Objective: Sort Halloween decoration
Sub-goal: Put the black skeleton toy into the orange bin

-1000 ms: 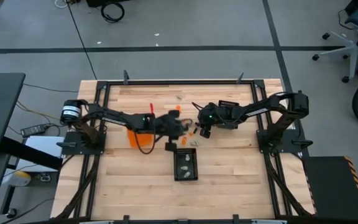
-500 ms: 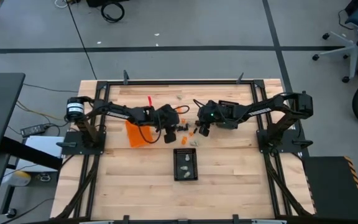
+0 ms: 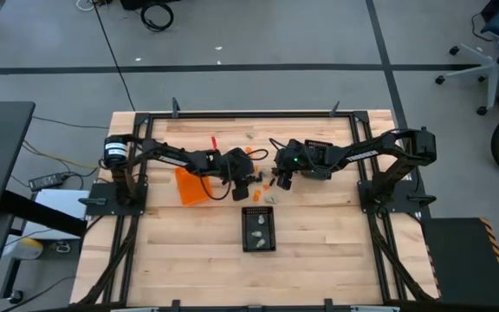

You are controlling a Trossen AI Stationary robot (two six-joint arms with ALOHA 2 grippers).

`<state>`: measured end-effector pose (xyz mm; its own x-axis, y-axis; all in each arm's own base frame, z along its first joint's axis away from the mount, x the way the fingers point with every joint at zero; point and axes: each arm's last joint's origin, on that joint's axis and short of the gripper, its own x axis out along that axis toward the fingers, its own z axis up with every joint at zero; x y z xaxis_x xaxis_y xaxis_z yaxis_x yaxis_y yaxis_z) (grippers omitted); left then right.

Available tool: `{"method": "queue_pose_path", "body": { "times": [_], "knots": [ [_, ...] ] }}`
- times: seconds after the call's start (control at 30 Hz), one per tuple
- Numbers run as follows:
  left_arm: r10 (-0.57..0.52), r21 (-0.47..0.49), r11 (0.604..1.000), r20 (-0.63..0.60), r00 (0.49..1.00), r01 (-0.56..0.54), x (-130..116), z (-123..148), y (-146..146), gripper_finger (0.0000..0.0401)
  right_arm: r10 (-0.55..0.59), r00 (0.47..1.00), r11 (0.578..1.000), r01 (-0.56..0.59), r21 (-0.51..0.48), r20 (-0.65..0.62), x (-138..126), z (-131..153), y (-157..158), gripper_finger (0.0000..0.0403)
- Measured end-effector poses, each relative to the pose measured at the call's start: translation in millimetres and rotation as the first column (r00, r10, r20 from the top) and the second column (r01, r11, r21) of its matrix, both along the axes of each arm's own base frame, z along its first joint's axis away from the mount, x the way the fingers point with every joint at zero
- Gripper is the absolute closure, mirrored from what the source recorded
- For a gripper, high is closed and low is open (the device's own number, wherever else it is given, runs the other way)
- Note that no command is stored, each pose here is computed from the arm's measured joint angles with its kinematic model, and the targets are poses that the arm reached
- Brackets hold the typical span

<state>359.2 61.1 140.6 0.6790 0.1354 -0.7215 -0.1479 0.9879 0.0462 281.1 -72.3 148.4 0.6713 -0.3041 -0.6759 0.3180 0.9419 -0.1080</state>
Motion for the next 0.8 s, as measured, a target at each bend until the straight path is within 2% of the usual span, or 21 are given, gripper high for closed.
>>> {"method": "queue_pose_path", "body": {
  "times": [0.37, 0.8],
  "knots": [
    [-0.009, -0.006, 1.000, -0.079, 0.997, 0.008, 12.0, -16.4, 2.2, 0.0214, 0.012, 1.000, 1.000, -0.012, -0.015, 0.009, 0.9, 1.0, -0.2, 0.0243],
    [-0.017, -0.005, 1.000, -0.104, 0.994, 0.016, 10.1, -16.7, 1.8, 0.0306, 0.018, 1.000, 1.000, -0.017, -0.022, 0.013, 1.3, 1.5, -0.3, 0.0243]
  ]
}}
